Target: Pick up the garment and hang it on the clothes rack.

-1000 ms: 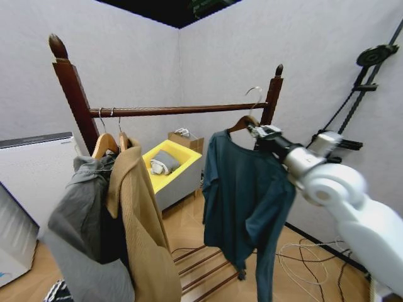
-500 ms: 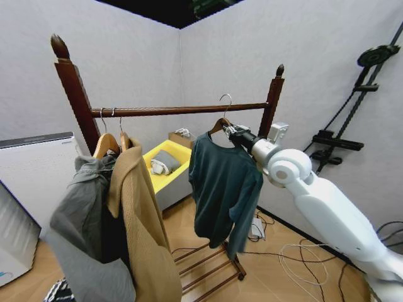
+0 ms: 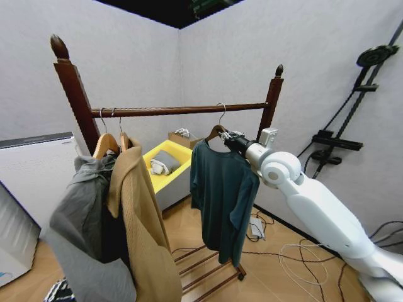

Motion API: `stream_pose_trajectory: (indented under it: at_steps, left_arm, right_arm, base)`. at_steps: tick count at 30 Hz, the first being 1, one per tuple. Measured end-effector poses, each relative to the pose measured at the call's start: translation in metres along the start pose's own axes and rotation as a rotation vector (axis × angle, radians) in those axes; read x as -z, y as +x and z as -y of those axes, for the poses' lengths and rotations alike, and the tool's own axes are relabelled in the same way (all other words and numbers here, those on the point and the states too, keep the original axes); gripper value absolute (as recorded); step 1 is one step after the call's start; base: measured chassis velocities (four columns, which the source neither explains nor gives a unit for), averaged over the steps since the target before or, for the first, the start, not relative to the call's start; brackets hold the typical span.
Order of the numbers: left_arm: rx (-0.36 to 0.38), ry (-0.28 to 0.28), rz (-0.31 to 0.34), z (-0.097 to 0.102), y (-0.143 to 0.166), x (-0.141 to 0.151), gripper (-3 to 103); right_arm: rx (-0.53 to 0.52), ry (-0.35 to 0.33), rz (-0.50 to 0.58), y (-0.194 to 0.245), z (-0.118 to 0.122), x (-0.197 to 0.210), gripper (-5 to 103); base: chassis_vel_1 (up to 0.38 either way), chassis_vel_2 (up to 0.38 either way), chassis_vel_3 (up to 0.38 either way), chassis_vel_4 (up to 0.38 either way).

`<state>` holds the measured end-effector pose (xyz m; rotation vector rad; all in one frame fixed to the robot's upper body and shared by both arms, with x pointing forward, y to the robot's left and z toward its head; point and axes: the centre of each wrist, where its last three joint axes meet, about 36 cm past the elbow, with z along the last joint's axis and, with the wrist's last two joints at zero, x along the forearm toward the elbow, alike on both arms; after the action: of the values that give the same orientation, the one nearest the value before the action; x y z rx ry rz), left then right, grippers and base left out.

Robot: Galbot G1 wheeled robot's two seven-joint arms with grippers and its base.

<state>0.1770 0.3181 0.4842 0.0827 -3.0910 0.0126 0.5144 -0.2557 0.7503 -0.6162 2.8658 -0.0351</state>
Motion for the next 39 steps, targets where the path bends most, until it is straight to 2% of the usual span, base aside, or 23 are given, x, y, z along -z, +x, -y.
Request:
stream_pose_trajectory:
  at_steps: [6, 7, 9, 10, 12, 13, 17, 18, 19, 20, 22, 23, 25, 26, 27, 28, 29, 31, 32, 33, 35, 37, 39]
  left_arm:
    - [0.0, 0.0, 0.0, 0.0, 0.0, 0.0, 46]
    - [0.0, 0.0, 0.0, 0.0, 0.0, 0.0, 46]
    - [0.0, 0.0, 0.0, 0.0, 0.0, 0.0, 46]
    - [0.0, 0.0, 0.0, 0.0, 0.0, 0.0, 46]
    - [0.0, 0.0, 0.0, 0.0, 0.0, 0.0, 46]
    - [0.0, 0.0, 0.0, 0.0, 0.0, 0.0, 46]
    - [0.0, 0.0, 0.0, 0.0, 0.0, 0.0, 46]
    - [0.0, 0.0, 0.0, 0.0, 0.0, 0.0, 46]
    - [0.001, 0.0, 0.0, 0.0, 0.0, 0.0, 46]
    - [-0.001, 0.0, 0.0, 0.0, 0.0, 0.0, 46]
    - [0.0, 0.0, 0.0, 0.0, 0.0, 0.0, 46]
    - [0.0, 0.0, 0.0, 0.0, 0.0, 0.0, 46]
    - [0.0, 0.0, 0.0, 0.0, 0.0, 0.0, 46]
    - [0.0, 0.0, 0.0, 0.0, 0.0, 0.0, 46]
    - [0.0, 0.0, 0.0, 0.0, 0.0, 0.0, 46]
    - [0.0, 0.0, 0.0, 0.0, 0.0, 0.0, 46]
    - [0.0, 0.0, 0.0, 0.0, 0.0, 0.0, 46]
    - [0.0, 0.0, 0.0, 0.0, 0.0, 0.0, 46]
    - [0.0, 0.0, 0.0, 0.0, 0.0, 0.0, 46]
    - [0.0, 0.0, 0.0, 0.0, 0.0, 0.0, 46]
    - [0.0, 0.0, 0.0, 0.0, 0.0, 0.0, 46]
    - [0.0, 0.0, 0.0, 0.0, 0.0, 0.0, 46]
    - [0.0, 0.0, 0.0, 0.0, 0.0, 0.0, 46]
  right_arm:
    - [-0.007, -0.006, 0.002, 0.005, -0.001, -0.001, 10]
    - [-0.01, -0.008, 0.008, 0.007, -0.001, -0.001, 14]
    - [-0.015, -0.007, 0.019, 0.012, 0.0, -0.002, 14]
    - [-0.018, -0.005, 0.028, 0.017, 0.001, -0.001, 24]
    - [-0.025, 0.001, 0.045, 0.025, 0.002, 0.0, 24]
    - [-0.03, 0.008, 0.059, 0.035, 0.003, 0.002, 35]
    - [-0.044, 0.024, 0.079, 0.058, 0.005, 0.005, 35]
    - [-0.058, 0.039, 0.087, 0.075, 0.007, 0.006, 46]
    - [-0.072, 0.059, 0.093, 0.091, 0.007, 0.006, 46]
    - [-0.082, 0.072, 0.1, 0.101, 0.007, 0.006, 57]
    - [-0.108, 0.096, 0.125, 0.12, 0.006, 0.005, 57]
    - [-0.134, 0.106, 0.137, 0.135, 0.005, 0.002, 68]
    - [-0.157, 0.102, 0.136, 0.147, 0.005, -0.003, 68]
    - [-0.195, 0.088, 0.135, 0.163, 0.007, -0.01, 78]
    - [-0.238, 0.079, 0.143, 0.178, 0.009, -0.016, 84]
    - [-0.238, 0.079, 0.143, 0.178, 0.009, -0.016, 84]
    - [-0.282, 0.069, 0.149, 0.2, 0.008, -0.033, 89]
    - [-0.322, 0.045, 0.126, 0.232, -0.005, -0.06, 89]
    - [-0.338, 0.039, 0.126, 0.25, -0.017, -0.07, 99]
    - [-0.338, 0.039, 0.126, 0.25, -0.017, -0.07, 99]
    - [-0.39, 0.044, 0.1, 0.285, -0.042, -0.098, 99]
    - [-0.429, 0.055, 0.097, 0.299, -0.049, -0.112, 100]
    - [-0.498, 0.088, 0.076, 0.324, -0.068, -0.137, 100]
  base:
    - [0.0, 0.0, 0.0, 0.0]
    - [0.0, 0.0, 0.0, 0.0]
    - [0.0, 0.0, 0.0, 0.0]
    - [0.0, 0.0, 0.0, 0.0]
    - [0.0, 0.0, 0.0, 0.0]
    - [0.0, 0.0, 0.0, 0.0]
    - [0.0, 0.0, 0.0, 0.0]
    - [0.0, 0.0, 0.0, 0.0]
    - [0.0, 0.0, 0.0, 0.0]
    - [0.0, 0.0, 0.0, 0.0]
    - [0.0, 0.0, 0.0, 0.0]
    - [0.0, 0.0, 0.0, 0.0]
    - [0.0, 0.0, 0.0, 0.0]
    - [0.0, 0.0, 0.0, 0.0]
    - [0.0, 0.0, 0.0, 0.0]
    - [0.0, 0.0, 0.0, 0.0]
    - [0.0, 0.0, 0.0, 0.0]
    - [0.0, 0.0, 0.0, 0.0]
    - [0.0, 0.0, 0.0, 0.0]
    - [0.0, 0.0, 0.0, 0.0]
    - [0.0, 0.0, 0.0, 0.0]
    - [0.0, 0.0, 0.0, 0.0]
    - [0.0, 0.0, 0.0, 0.0]
